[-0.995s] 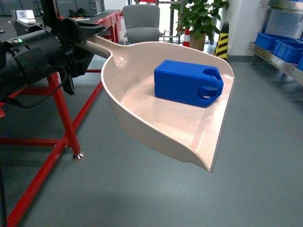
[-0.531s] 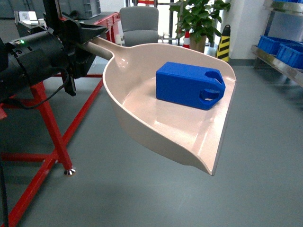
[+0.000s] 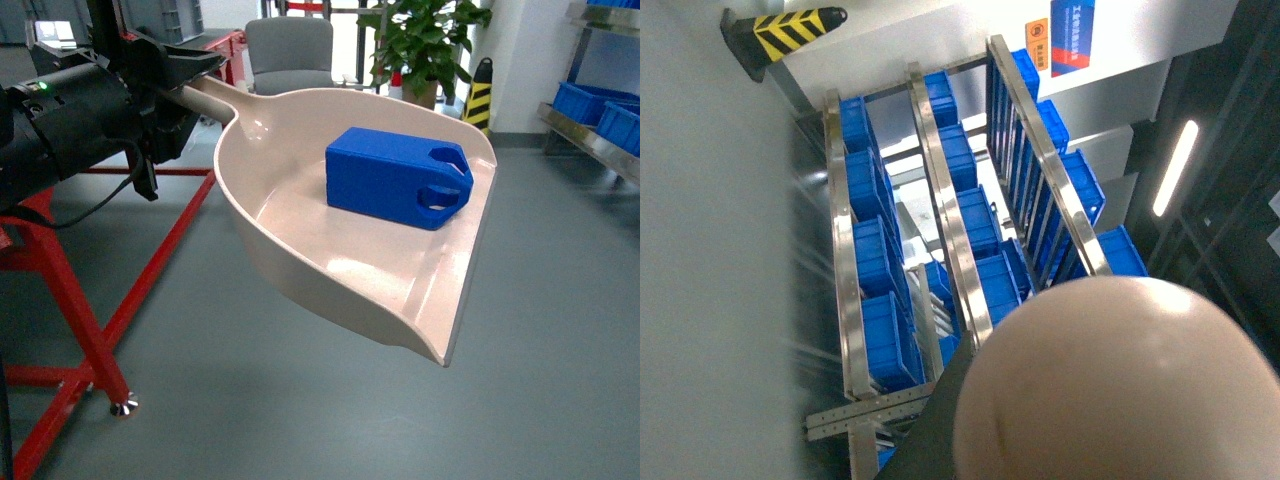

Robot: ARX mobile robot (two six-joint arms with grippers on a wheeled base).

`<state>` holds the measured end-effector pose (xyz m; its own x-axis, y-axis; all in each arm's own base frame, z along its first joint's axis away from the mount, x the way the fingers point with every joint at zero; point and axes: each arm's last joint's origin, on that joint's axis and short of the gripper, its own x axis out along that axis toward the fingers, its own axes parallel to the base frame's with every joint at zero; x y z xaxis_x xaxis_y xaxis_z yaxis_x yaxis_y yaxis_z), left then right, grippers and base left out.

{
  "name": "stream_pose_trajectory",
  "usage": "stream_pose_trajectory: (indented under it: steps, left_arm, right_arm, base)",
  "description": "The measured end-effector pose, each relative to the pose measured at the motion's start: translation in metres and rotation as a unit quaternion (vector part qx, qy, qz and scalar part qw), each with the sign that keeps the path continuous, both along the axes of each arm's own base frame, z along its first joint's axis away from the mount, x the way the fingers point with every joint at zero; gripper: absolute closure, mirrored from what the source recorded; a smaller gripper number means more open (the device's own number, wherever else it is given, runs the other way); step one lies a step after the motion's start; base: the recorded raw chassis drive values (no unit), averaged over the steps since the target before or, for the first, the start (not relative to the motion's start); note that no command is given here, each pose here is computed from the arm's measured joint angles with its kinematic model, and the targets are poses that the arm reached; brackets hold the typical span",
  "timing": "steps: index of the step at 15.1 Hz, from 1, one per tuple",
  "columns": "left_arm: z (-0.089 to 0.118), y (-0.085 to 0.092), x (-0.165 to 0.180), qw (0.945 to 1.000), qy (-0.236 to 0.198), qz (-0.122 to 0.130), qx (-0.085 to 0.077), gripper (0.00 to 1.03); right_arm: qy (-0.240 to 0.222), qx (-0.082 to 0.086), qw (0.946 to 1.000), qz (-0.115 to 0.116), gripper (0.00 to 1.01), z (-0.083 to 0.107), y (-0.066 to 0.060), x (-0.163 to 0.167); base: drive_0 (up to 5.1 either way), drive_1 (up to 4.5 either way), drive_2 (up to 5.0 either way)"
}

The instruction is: Place part in tray to right shelf

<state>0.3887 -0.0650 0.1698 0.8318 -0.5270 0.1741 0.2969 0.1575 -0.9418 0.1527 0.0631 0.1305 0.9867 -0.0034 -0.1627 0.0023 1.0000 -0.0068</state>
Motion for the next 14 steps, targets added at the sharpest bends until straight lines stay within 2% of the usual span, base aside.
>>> stream_pose_trajectory:
  steps: [3, 5, 9, 10, 14]
  left_arm:
    - [-0.001, 0.002, 0.001, 1.0000, 0.003, 0.005, 0.000, 0.89]
    - [0.000, 0.005, 0.001, 0.9999, -0.001, 0.010, -0.001, 0.89]
    - [0.000, -0.004, -0.001, 1.0000, 0.001, -0.008, 0.000, 0.89]
    - [0.000, 0.001, 0.000, 1.0000, 0.001, 0.001, 0.000, 0.89]
    - [0.000, 0.000, 0.000, 1.0000, 0.001, 0.001, 0.000, 0.89]
  right_arm:
    - [0.002, -0.001, 1.0000, 0.000, 0.03, 0.000, 0.000, 0.001]
    - [0.001, 0.000, 1.0000, 0.000, 0.03, 0.000, 0.000, 0.000]
    - [0.001, 0.000, 1.0000, 0.000, 0.03, 0.000, 0.000, 0.000]
    - [0.001, 0.000, 1.0000, 0.000, 0.03, 0.000, 0.000, 0.000]
    - [0.001, 0.000, 1.0000, 0.000, 0.03, 0.000, 0.000, 0.000]
  base:
    - [0.2, 4.52, -4.2]
    - [-2.1, -2.14, -2.1]
    - [-1.8, -1.76, -1.8]
    - [-1.4, -1.43, -1.4]
    - [-1.6, -1.62, -1.6]
